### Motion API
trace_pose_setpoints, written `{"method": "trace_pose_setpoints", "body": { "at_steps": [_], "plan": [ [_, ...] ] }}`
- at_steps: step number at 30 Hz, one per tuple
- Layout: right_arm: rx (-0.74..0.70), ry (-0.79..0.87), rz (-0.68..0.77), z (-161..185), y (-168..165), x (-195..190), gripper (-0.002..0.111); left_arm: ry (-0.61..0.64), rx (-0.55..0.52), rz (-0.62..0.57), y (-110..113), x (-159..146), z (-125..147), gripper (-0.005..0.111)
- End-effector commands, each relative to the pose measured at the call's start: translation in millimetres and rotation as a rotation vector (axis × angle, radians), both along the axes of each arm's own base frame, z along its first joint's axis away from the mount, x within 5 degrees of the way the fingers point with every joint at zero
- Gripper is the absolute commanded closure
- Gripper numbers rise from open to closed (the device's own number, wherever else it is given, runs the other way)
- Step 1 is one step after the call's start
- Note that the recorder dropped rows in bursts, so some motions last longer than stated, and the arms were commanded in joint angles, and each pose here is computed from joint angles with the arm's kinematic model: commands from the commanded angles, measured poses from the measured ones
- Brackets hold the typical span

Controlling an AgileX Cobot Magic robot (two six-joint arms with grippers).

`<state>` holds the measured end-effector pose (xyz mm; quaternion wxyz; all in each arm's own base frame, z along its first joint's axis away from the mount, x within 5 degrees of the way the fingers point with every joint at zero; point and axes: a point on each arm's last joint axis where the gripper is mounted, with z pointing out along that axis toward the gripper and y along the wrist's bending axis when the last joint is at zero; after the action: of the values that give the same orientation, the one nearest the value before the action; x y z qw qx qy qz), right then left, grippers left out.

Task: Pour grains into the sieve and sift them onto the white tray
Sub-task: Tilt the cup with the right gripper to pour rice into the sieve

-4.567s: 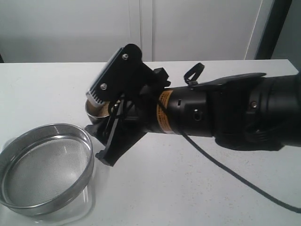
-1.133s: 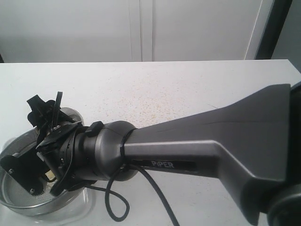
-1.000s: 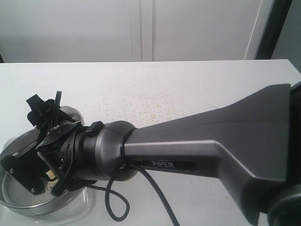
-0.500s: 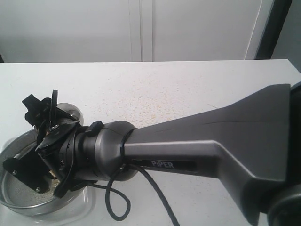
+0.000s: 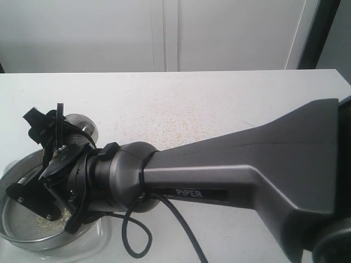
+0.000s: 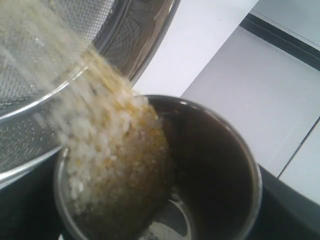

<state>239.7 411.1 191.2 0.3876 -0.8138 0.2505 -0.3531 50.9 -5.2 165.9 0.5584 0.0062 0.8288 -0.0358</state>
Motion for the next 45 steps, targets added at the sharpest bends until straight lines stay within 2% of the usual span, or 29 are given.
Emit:
{"method": "trace_pose_setpoints", "body": {
  "at_steps": [1, 18, 34, 41, 45],
  "plan": [
    [-0.013, -0.049, 0.004, 7, 1, 0, 0.108, 0.0, -0.009, 0.001, 0, 0, -1, 0.107],
    [-0.043, -0.122, 0.001, 11, 0, 3, 0.108, 0.0, -0.009, 0.001, 0, 0, -1, 0.107],
    [-0.108, -0.225, 0.077, 15, 10, -12, 0.108, 0.0, -0.009, 0.001, 0, 0, -1, 0.107],
    [-0.264, -0.313, 0.166, 15, 11, -14, 0.108, 0.0, -0.009, 0.001, 0, 0, -1, 0.107],
    [-0.275, -0.31, 0.205, 14, 13, -16, 0.108, 0.0, -0.009, 0.001, 0, 0, -1, 0.107]
  ]
}}
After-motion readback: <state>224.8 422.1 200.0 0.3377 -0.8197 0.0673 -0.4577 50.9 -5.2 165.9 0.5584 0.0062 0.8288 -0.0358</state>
